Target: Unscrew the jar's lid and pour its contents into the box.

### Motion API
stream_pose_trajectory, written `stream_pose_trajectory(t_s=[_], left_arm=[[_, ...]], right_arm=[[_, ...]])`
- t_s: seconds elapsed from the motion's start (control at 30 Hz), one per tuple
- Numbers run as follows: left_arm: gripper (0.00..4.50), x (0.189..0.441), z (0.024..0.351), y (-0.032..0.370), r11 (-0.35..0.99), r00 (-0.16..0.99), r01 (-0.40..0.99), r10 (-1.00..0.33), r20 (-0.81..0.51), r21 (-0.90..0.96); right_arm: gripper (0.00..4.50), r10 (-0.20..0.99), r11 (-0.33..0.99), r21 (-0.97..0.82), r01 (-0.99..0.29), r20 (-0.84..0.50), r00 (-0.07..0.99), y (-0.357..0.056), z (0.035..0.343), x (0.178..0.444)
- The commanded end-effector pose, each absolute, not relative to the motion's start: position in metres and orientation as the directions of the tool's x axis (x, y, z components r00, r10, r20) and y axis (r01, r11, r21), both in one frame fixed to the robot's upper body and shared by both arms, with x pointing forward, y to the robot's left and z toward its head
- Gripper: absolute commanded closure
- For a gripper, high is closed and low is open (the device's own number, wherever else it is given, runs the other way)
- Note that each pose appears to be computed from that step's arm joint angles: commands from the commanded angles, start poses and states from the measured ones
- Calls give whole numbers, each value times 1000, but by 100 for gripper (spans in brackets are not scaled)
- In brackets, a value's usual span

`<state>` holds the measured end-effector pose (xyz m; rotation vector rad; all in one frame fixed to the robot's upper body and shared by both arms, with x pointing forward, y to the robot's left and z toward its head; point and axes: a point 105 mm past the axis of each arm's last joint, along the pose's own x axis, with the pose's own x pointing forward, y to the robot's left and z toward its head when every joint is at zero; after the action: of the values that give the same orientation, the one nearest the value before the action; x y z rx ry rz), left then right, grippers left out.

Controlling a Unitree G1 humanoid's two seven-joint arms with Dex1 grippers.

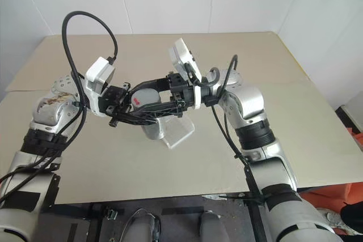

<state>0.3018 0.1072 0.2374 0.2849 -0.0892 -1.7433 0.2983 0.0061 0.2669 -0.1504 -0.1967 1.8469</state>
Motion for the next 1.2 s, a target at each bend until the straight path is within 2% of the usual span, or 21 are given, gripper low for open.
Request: stream_pose_trajectory(t_s=[0.03, 0.07, 0.13, 0.3, 0.4, 0.5, 0.6, 0.9, 1.1, 1.2], left_arm=[[251, 299, 242, 111, -208, -181, 946, -975, -129, 250], [251, 299, 242, 115, -193, -166, 949, -978, -124, 250], [251, 300, 241, 121, -163, -136, 955, -983, -121, 250], [251, 315, 236, 140, 41, 65, 961, -995, -79, 273], [251, 325, 234, 147, 141, 166, 949, -984, -65, 283], [251, 331, 233, 150, 201, 223, 938, -973, -50, 284], [251, 333, 233, 144, 206, 224, 936, -974, -32, 284], [251, 332, 235, 135, 177, 191, 940, -981, -20, 293], [251, 329, 236, 136, 175, 190, 939, -981, -23, 297], [251, 329, 236, 137, 175, 194, 938, -981, -33, 299]], right_arm=[[98, 954, -281, -306, -909, 10, -298, 14, 283, 295], [78, 961, -259, -302, -918, 16, -276, 13, 283, 297], [9, 974, -207, -312, -927, 23, -226, 9, 285, 302], [4, 998, 29, -361, -932, 66, 5, -18, 290, 310], [4, 991, 130, -372, -919, 90, 104, -26, 291, 306], [4, 968, 250, -395, -884, 91, 233, -21, 292, 303], [4, 945, 320, -414, -852, 79, 317, -6, 291, 305], [4, 922, 382, -342, -858, 72, 381, 31, 291, 318], [4, 904, 414, -318, -853, 33, 427, 32, 280, 332], [4, 907, 406, -311, -859, 25, 420, 30, 278, 330]])
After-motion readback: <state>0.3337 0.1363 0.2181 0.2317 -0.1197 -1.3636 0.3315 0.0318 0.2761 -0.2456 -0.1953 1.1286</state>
